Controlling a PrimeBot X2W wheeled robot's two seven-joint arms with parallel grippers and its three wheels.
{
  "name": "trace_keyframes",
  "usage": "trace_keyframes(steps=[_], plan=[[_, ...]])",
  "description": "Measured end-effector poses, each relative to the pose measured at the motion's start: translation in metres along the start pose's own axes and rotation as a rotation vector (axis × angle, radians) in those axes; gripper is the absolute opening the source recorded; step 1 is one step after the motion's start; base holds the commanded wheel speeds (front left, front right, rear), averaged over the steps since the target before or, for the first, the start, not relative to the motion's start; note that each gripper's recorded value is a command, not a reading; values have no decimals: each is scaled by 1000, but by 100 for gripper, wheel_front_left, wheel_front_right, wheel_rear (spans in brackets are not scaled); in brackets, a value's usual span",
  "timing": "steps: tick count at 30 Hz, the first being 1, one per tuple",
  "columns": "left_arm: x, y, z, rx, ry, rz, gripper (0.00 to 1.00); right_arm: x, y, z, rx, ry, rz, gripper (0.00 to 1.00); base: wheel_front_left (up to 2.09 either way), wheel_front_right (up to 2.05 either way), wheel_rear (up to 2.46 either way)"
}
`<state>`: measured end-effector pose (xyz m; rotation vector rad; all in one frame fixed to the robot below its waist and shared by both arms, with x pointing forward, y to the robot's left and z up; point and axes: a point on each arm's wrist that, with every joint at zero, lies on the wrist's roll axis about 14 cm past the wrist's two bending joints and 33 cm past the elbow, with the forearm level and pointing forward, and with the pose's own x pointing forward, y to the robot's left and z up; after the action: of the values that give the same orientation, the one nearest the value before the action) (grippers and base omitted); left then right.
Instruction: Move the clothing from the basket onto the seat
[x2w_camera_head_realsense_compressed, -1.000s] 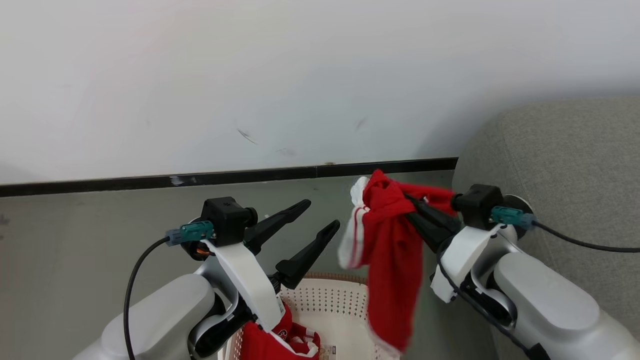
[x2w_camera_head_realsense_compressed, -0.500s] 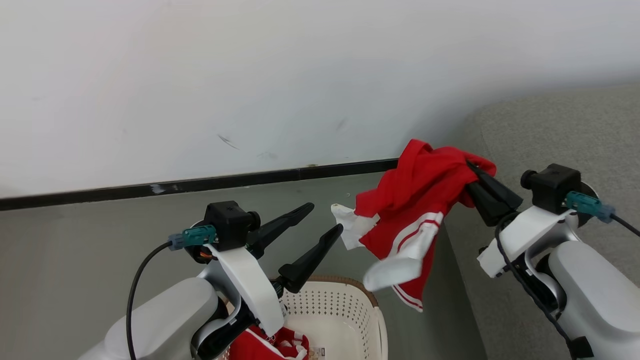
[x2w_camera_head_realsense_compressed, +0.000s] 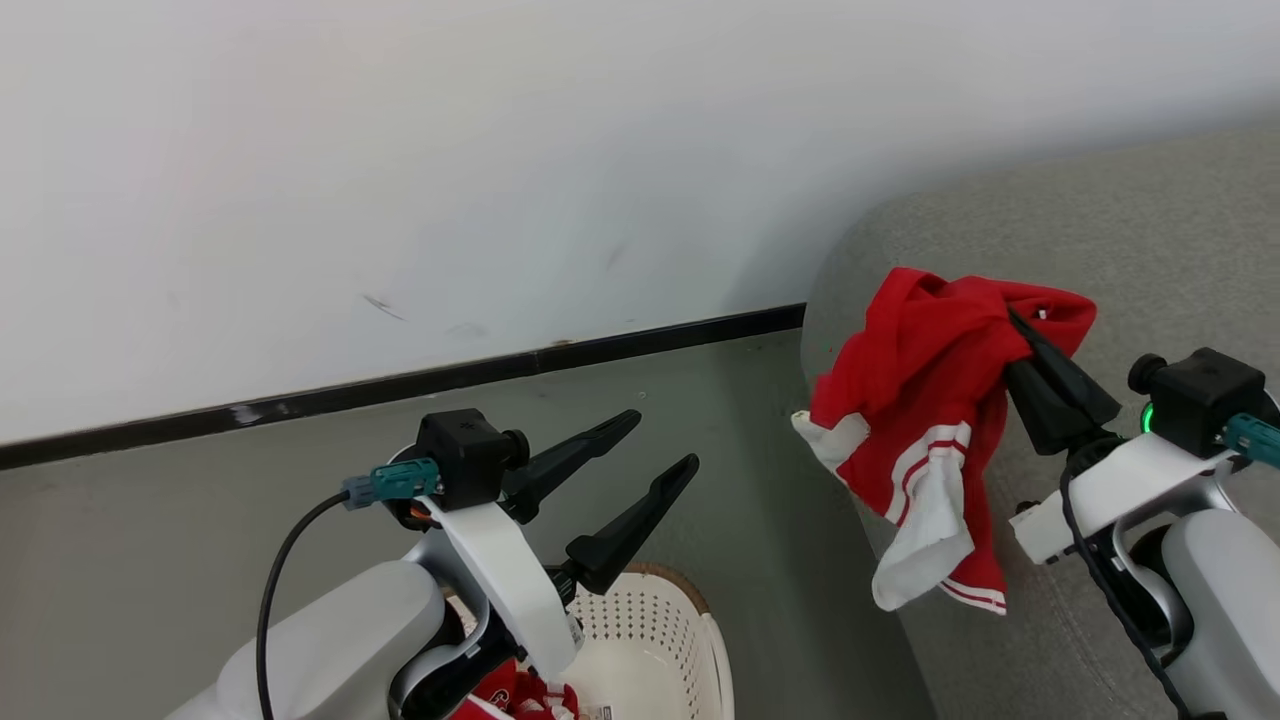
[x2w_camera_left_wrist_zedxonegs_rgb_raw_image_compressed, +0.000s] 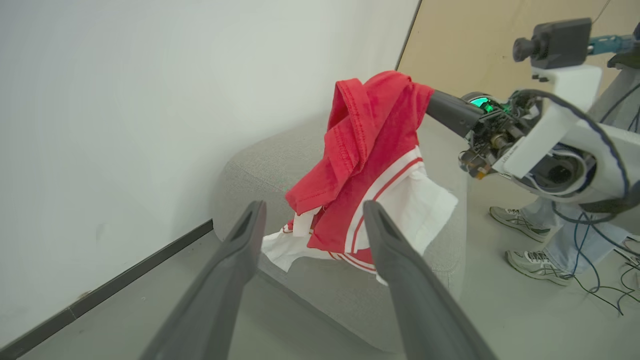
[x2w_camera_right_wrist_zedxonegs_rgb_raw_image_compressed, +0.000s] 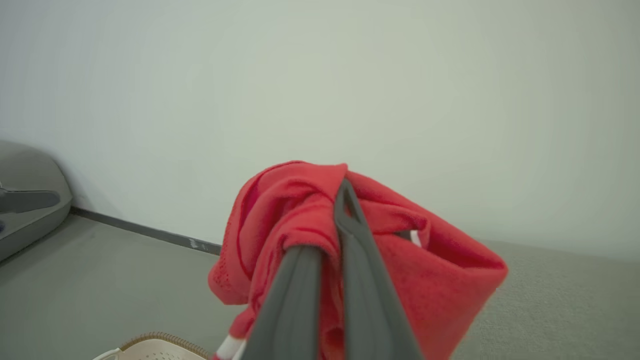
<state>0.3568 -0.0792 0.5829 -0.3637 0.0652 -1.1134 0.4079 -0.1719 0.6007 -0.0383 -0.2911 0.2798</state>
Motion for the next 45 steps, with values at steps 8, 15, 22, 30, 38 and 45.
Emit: trace_keyframes(steps=[8, 15, 22, 30, 38, 45], plan=[[15, -18, -2, -4, 0, -76, 100, -34, -44, 20, -34, -43, -155, 0, 0, 0, 0], [25, -27, -9, -5, 21, -131, 100, -60, -59, 27, -56, -54, -232, 0, 0, 0, 0], [33, -33, -15, 13, 33, -179, 100, -76, -61, 33, -51, -68, -273, 0, 0, 0, 0], [40, -36, -23, 14, 46, -219, 100, -87, -62, 42, -69, -84, -304, 0, 0, 0, 0], [45, -29, -30, -1, 55, -219, 100, -89, -66, 60, -64, -144, -328, 0, 0, 0, 0], [47, -22, -35, -30, 54, -215, 100, -81, -87, 85, -182, -178, -323, 0, 0, 0, 0]])
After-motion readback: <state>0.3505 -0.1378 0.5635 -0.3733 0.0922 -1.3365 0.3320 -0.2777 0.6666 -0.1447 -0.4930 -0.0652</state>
